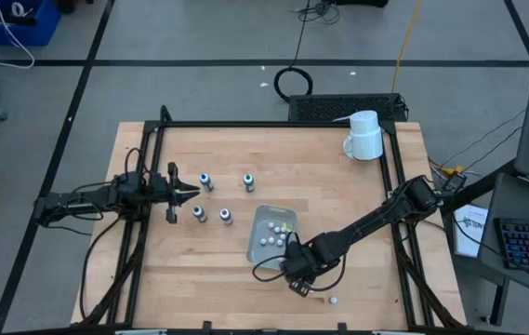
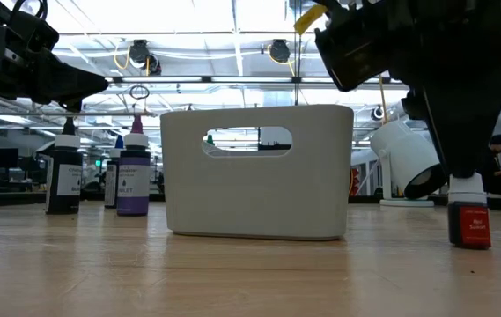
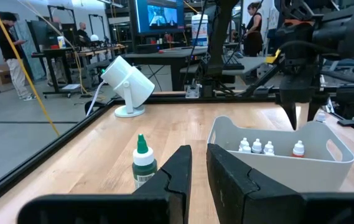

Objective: Pick & Place food coloring
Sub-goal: Put the small red food coloring bottle into the white bin

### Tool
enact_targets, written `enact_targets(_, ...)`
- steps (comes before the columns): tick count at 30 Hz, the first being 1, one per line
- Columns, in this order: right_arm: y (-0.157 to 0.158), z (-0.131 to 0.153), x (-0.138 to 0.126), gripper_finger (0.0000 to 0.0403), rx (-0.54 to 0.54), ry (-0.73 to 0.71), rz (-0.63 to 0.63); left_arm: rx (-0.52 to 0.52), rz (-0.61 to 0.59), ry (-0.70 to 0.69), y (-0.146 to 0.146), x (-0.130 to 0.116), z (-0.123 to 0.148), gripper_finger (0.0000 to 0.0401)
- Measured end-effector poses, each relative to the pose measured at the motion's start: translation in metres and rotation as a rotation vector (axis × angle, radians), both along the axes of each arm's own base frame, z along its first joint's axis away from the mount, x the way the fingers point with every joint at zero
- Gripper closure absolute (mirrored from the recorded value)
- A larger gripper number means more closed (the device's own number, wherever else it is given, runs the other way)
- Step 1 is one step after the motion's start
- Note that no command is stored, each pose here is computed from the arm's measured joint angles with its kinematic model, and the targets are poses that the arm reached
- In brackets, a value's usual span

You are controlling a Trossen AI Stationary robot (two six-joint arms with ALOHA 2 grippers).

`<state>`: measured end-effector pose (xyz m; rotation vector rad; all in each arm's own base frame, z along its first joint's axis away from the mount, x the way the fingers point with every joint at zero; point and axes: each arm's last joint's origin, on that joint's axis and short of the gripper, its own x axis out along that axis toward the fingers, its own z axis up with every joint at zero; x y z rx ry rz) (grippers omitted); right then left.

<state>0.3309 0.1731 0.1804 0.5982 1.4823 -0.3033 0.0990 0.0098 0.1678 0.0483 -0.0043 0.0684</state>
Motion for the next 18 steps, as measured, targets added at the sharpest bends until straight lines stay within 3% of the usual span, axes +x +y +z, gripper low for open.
enact_targets(18,0.001,-0.013,-0.001,0.0307,0.059,-0.013,0.009,0.000,0.000,0.000,0.000,0.000,0.000,0.0343)
